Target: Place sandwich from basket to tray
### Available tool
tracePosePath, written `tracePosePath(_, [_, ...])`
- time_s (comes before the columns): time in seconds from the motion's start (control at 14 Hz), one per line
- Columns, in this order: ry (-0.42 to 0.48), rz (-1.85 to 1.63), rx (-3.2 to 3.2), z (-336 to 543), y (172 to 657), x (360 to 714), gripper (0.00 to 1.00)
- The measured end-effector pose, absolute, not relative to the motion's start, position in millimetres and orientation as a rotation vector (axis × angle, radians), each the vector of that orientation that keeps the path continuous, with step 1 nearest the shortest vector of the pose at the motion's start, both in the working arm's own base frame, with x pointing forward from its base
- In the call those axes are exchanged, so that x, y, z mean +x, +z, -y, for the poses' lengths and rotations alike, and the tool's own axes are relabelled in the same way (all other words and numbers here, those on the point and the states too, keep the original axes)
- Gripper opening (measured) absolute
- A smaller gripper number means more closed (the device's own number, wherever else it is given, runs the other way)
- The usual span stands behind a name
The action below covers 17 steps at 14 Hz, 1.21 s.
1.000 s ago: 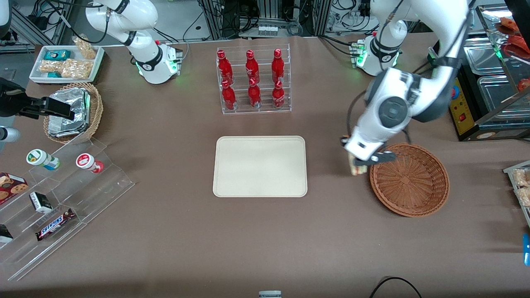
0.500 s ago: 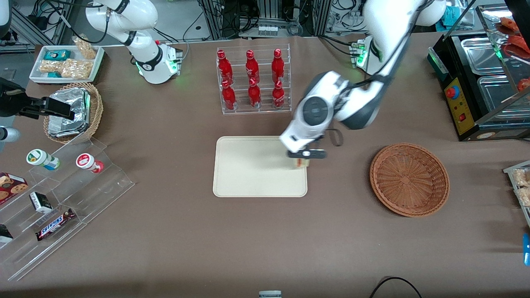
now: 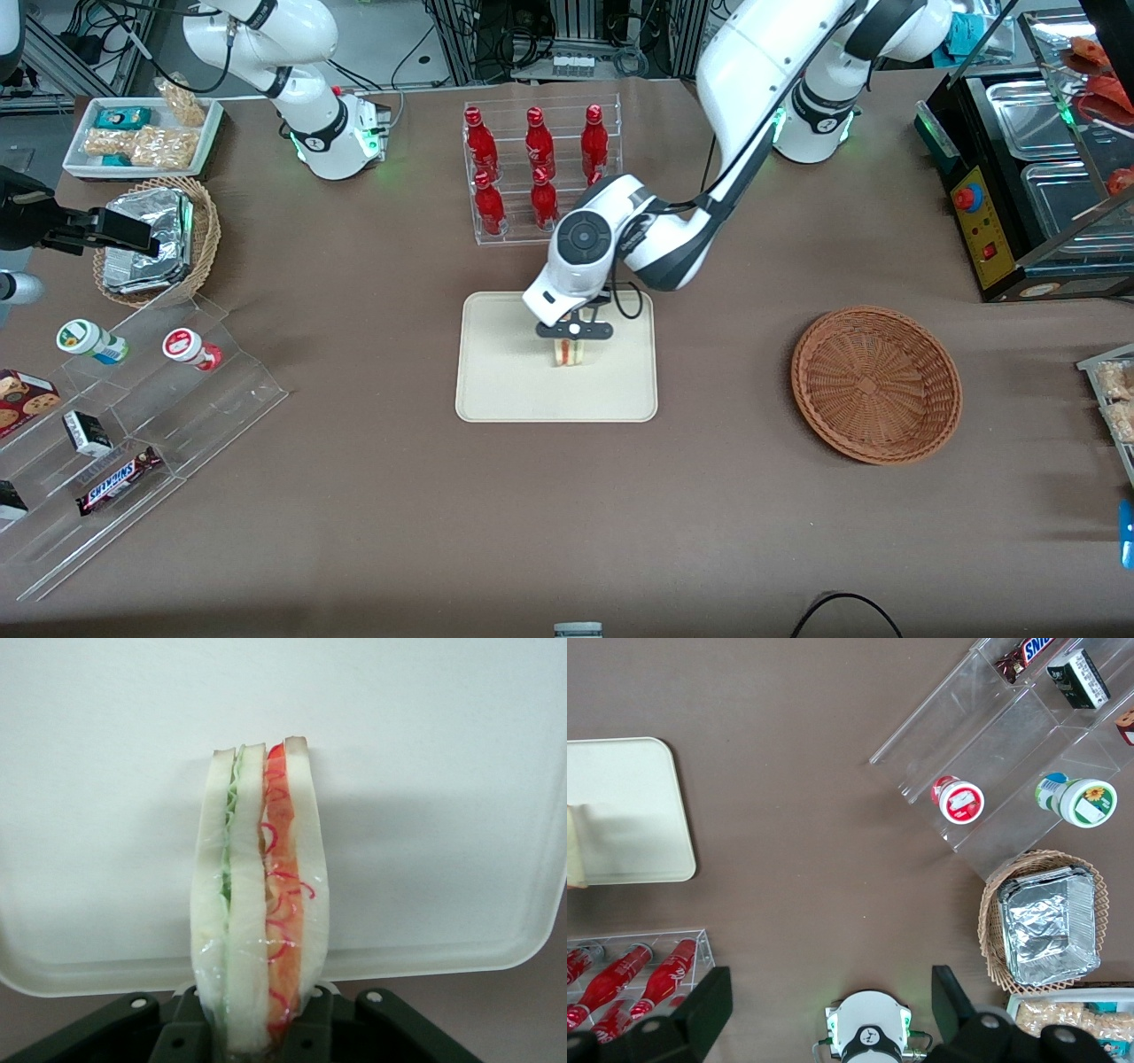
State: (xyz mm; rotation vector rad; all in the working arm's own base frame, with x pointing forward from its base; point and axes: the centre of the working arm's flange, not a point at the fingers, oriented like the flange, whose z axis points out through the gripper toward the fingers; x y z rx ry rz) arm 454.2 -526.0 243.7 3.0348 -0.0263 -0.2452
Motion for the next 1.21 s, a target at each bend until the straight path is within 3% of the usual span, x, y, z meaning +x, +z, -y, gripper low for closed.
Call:
tracePosePath(0.29, [-0.246, 0.001, 3.036, 533.9, 236.7, 454.0, 0.32])
tracePosePath(0.57, [-0.225, -0.074, 3.052, 525.3, 242.7, 468.1, 0.7])
tracePosePath(0.79, [-0.207, -0.139, 3.08, 503.0, 291.3, 498.1, 0.99])
tracePosePath(1.21, [-0.188, -0.401, 3.081, 370.4, 487.3, 547.0, 1.0])
